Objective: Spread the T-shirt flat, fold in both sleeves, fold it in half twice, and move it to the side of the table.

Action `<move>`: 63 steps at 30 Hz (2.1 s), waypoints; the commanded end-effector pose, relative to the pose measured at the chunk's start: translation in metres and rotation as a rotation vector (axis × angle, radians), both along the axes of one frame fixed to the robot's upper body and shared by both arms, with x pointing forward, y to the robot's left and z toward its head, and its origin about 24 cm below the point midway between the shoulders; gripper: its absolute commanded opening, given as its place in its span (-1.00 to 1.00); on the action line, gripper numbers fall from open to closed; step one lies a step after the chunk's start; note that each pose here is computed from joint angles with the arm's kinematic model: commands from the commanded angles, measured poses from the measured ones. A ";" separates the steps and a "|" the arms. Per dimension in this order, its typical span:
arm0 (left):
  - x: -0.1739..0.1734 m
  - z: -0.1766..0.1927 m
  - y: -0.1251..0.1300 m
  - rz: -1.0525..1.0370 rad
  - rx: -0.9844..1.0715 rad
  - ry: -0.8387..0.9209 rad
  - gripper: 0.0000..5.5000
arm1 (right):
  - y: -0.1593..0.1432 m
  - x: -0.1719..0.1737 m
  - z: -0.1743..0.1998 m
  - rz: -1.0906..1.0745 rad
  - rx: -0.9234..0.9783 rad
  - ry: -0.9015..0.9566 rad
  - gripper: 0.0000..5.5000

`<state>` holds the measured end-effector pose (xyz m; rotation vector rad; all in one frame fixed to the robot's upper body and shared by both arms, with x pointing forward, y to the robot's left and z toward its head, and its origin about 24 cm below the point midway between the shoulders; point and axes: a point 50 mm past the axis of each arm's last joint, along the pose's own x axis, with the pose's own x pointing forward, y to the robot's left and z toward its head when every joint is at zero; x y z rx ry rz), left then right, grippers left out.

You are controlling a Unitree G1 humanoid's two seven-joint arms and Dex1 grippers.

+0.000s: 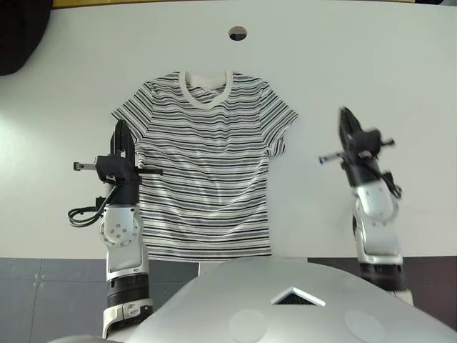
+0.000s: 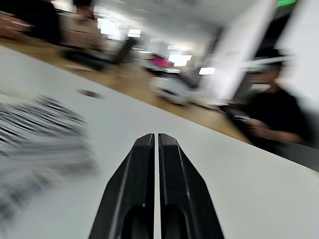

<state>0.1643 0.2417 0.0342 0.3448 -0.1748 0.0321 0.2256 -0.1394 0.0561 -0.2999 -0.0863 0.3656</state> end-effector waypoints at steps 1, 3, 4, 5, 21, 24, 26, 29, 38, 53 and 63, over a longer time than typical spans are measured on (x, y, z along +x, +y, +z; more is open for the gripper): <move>0.005 -0.005 0.001 -0.005 0.006 0.020 -0.96 | 0.032 0.029 -0.004 0.133 0.011 0.120 -0.95; 0.006 -0.006 0.002 -0.002 0.006 0.022 -0.96 | 0.050 0.042 -0.006 0.192 0.003 0.165 -0.95; 0.007 -0.007 0.003 -0.003 0.006 0.023 -0.96 | 0.058 0.047 -0.013 0.225 -0.019 0.212 -0.95; 0.008 -0.008 0.002 -0.005 0.005 0.024 -0.96 | 0.063 0.052 -0.020 0.242 -0.044 0.257 -0.95; 0.012 -0.007 -0.009 -0.031 -0.003 0.008 -0.96 | -0.026 0.063 -0.073 0.084 -0.439 0.601 -0.95; 0.012 -0.006 -0.008 -0.029 -0.002 0.006 -0.96 | -0.056 0.067 -0.070 0.007 -0.461 0.593 -0.95; 0.011 -0.006 -0.007 -0.026 -0.002 0.005 -0.96 | -0.066 0.071 -0.068 -0.011 -0.474 0.575 -0.95; 0.012 -0.006 -0.008 -0.024 -0.003 0.004 -0.96 | -0.070 0.075 -0.065 -0.016 -0.465 0.538 -0.95; 0.013 -0.005 -0.011 -0.031 -0.009 -0.005 -0.96 | 0.018 0.025 0.026 0.582 -0.114 -0.022 -0.95; 0.014 -0.004 -0.014 -0.041 -0.014 -0.005 -0.96 | 0.013 -0.094 -0.028 1.169 -0.445 0.539 -0.95; 0.041 -0.014 -0.007 -0.126 -0.274 0.215 -0.96 | -0.024 -0.115 -0.040 1.222 -0.600 0.833 -0.95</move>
